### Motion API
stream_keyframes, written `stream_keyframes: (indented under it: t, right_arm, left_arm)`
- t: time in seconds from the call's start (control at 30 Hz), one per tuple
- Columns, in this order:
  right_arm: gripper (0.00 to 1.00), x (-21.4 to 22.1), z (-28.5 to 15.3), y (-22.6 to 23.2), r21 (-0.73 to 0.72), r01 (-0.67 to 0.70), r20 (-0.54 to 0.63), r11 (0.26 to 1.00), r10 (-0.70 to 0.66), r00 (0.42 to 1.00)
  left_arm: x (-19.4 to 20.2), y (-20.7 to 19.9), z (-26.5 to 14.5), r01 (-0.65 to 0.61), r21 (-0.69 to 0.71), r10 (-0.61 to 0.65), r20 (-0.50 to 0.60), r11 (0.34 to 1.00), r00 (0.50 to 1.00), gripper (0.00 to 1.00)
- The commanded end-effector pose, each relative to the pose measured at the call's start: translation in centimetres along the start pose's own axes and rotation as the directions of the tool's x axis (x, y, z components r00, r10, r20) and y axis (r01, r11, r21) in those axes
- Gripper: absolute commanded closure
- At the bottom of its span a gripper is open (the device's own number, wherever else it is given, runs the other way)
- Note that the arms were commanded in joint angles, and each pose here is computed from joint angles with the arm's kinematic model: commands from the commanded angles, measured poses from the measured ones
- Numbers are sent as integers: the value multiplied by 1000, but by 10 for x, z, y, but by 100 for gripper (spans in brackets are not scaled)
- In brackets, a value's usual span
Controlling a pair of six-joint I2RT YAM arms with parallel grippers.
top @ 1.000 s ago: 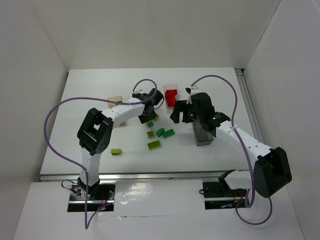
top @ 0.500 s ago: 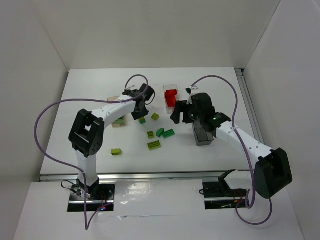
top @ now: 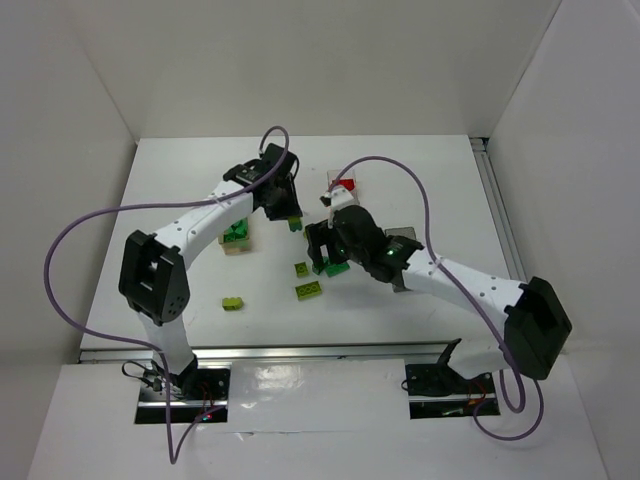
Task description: Sort the legos into containers by color
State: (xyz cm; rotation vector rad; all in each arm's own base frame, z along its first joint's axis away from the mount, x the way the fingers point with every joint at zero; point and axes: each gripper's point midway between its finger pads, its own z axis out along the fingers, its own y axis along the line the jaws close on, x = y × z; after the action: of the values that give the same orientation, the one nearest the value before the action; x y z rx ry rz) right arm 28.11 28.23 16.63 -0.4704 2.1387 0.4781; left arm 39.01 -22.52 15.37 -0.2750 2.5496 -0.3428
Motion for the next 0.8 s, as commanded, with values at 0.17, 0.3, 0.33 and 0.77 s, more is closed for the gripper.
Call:
stream_keyframes:
  t: [0.17,0.3,0.33,0.77]
  right_arm:
    - [15,-53,28,28,119,-2,234,993,-26,972]
    - [15,-48,50,35,152,-20,240,988,-17,971]
    - [17,-51,53,34,162,-27,251,986,-15,968]
    - [32,-63,68,28,245,-101,323,964,16,946]
  left_arm:
    - [-8,-18,-34,119,52,-122,51,992,991,95]
    - [-8,-14,-38,140,33,-142,58,990,988,95]
    - [-8,-14,-38,141,33,-142,58,990,988,95]
    - [-2,-11,-31,129,18,-129,34,992,991,95]
